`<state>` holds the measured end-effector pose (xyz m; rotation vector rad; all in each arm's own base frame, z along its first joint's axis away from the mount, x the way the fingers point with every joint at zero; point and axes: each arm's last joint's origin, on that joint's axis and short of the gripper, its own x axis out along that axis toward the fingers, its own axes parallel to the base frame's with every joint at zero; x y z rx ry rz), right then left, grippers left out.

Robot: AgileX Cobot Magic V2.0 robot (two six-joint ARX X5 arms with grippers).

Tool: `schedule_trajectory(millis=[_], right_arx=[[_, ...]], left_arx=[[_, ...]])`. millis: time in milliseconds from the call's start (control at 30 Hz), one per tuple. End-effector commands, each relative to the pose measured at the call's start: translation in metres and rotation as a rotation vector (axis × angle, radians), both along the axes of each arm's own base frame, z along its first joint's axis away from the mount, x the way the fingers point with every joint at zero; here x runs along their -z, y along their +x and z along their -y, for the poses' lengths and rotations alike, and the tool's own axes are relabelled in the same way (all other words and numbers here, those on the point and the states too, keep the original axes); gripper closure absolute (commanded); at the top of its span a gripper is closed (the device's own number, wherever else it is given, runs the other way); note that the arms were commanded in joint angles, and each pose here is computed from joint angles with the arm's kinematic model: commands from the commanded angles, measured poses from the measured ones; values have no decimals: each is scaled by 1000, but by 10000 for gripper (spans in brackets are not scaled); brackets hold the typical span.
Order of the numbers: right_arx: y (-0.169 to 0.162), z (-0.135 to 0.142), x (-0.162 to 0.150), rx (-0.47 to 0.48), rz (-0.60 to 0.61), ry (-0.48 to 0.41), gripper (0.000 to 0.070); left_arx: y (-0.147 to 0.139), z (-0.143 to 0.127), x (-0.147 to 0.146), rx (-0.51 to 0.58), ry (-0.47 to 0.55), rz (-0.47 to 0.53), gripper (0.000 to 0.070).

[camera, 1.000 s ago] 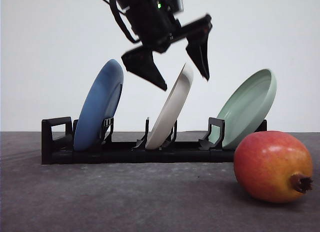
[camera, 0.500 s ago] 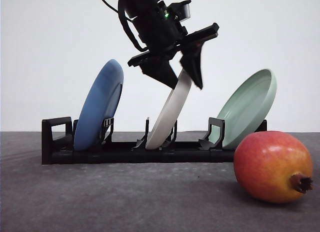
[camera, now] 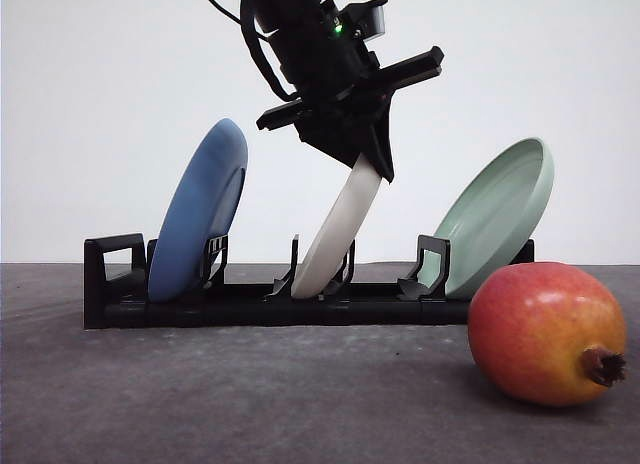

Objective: Place pomegranate in white plate

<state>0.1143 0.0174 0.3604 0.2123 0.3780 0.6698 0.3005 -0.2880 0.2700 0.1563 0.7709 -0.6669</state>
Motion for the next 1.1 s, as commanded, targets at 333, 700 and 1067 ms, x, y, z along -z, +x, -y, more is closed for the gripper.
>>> schedule_trajectory(millis=[333, 700, 1067], right_arx=[[-1, 0, -5, -3, 15, 8, 56], [-1, 0, -5, -3, 8, 8, 56], [-1, 0, -4, -3, -6, 9, 57]], left_arx=[[-35, -8, -70, 73, -146, 130, 692], [-133, -40, -139, 256, -176, 154, 691], [-221, -40, -109, 327, 213, 166, 691]])
